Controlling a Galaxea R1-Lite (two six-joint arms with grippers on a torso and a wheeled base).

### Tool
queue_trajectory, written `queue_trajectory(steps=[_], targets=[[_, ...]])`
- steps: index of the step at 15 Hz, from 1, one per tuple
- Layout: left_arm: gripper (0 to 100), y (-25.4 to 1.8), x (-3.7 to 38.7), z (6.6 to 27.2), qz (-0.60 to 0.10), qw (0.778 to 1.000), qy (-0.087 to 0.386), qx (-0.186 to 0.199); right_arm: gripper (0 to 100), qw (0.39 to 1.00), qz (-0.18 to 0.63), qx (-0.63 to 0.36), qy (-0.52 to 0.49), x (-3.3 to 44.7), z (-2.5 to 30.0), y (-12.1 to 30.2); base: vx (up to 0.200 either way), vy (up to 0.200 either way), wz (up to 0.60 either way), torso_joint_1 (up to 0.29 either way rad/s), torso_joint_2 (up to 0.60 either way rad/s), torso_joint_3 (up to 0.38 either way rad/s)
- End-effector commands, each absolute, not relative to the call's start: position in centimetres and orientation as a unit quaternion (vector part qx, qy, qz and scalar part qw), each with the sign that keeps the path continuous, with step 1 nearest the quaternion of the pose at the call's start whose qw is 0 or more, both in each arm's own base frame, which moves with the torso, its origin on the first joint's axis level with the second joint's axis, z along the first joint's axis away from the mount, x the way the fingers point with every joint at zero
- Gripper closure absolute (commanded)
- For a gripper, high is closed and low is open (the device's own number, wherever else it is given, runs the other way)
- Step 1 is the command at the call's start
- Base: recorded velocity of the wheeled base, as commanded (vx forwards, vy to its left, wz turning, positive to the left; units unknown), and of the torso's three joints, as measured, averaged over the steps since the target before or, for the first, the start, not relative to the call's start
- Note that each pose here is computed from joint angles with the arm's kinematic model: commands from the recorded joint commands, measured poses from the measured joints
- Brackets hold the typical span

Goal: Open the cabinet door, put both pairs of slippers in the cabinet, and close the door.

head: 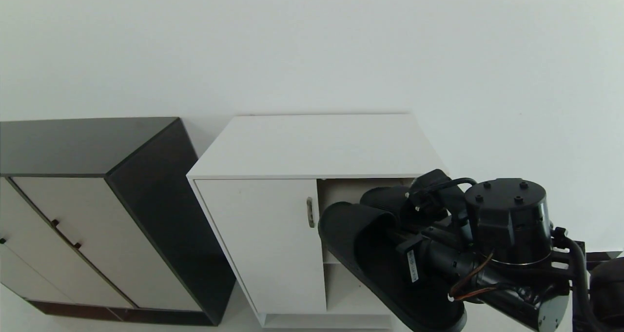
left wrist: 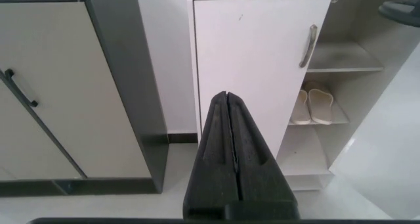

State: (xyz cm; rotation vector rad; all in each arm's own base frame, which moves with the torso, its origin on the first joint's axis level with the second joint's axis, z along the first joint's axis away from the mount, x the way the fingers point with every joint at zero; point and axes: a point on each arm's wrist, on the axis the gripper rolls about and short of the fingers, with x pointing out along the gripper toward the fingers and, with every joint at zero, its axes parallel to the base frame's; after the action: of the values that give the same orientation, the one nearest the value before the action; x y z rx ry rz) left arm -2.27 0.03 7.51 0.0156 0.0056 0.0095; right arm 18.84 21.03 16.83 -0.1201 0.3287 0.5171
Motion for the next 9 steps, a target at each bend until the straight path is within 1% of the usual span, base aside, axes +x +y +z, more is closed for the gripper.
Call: queue_trajectory(steps=[1,9], targets=[[100,0.03,-2.26,7.51,0.005,1.000,0.004,0.008,100,0.950,0.259,-0.058,0.162,18.78,16.83,21.08,0.000,0.000,0.00,0.000,0.00,0.000],[100,0.03,-2.26,7.51,0.005,1.000,0.004,0.008,100,0.949,0.259,-0.063,0.166,18.66,16.56,20.95,0.000,0.000,0.00,0.000,0.00,0.000]])
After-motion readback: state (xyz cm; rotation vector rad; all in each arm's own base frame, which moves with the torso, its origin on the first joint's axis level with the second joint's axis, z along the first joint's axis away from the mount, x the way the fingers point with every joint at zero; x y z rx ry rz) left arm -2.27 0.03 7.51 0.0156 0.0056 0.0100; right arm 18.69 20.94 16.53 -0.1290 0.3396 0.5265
